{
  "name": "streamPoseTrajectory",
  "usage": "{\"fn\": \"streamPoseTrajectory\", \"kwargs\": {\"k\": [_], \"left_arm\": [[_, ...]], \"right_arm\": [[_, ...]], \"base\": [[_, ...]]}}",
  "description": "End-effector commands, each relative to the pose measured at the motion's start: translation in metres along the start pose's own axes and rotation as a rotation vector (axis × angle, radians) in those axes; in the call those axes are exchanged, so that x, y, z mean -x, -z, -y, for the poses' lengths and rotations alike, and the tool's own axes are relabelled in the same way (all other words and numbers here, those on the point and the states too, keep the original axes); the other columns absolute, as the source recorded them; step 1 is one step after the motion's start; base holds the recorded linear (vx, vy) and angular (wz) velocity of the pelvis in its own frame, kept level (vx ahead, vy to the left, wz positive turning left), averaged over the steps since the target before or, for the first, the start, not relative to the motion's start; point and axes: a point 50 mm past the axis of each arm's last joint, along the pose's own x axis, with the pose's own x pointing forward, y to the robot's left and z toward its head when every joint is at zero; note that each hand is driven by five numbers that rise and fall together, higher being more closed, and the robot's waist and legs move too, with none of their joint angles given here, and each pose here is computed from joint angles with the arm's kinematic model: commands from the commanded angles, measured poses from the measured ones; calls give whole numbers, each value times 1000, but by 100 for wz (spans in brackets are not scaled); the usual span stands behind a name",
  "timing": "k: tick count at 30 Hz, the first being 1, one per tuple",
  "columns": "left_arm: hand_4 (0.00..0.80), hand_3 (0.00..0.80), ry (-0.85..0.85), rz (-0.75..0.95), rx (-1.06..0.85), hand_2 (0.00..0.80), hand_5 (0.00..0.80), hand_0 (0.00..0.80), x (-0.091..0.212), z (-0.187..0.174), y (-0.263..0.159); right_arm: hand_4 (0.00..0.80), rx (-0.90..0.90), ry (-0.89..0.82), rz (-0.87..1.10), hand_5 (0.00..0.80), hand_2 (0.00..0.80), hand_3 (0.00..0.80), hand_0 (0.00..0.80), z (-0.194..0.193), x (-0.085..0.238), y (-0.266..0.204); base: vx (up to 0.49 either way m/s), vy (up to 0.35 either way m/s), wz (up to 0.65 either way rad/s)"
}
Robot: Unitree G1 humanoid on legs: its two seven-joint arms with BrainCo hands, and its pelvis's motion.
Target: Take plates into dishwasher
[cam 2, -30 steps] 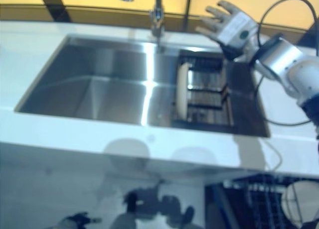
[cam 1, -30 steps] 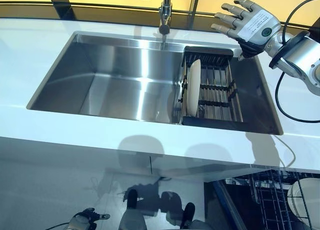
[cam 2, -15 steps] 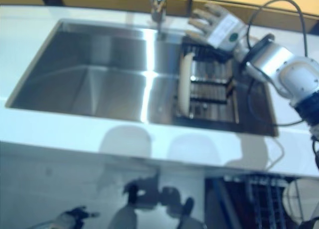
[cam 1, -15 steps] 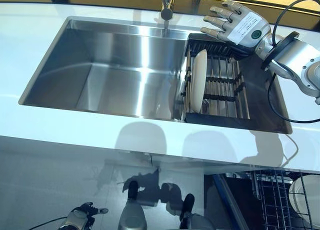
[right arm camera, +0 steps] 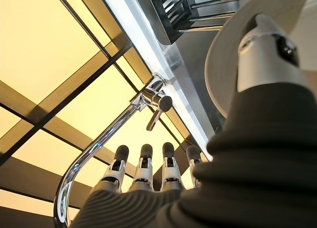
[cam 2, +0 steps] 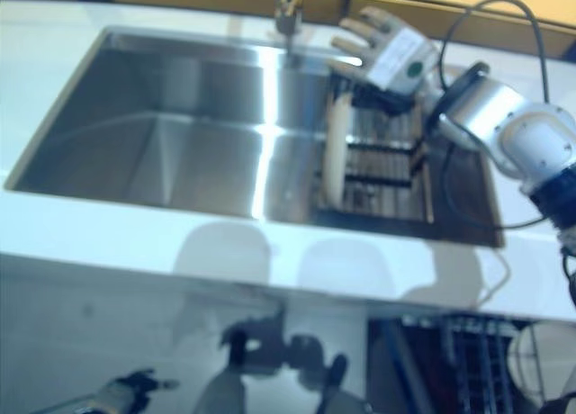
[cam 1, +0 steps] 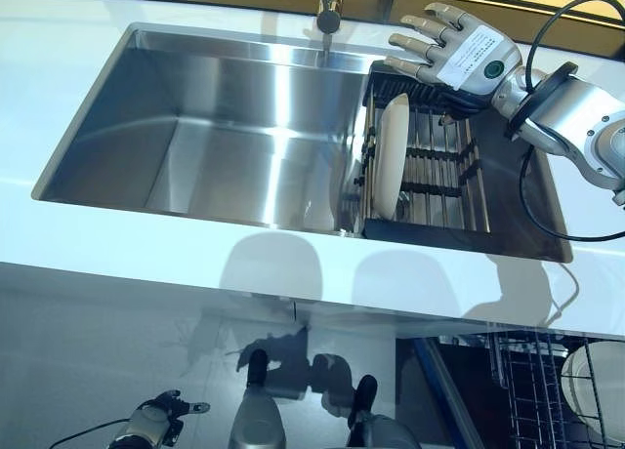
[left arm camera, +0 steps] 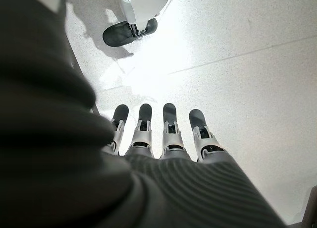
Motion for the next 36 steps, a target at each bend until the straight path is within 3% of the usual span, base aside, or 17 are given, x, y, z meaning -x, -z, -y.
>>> {"fn": "streamPoseTrajectory", "kwargs": {"k": [1,22,36], "left_arm": [[0,0,-47,-1,16,0,0,0,0,-24,-2],[0,0,-42,2,13,0,0,0,0,-22,-3],[0,0,-42,15,19,0,0,0,0,-27,-5]], "right_arm": [[0,-3,49,26,0,0,0,0,16,-7,-2],[0,-33,21,96,0,0,0,0,13,-9,-21],[0,-10,-90,203,0,0,0,0,-5,-4,-44]], "base": [[0,0,0],[0,0,0],[0,0,0]]}}
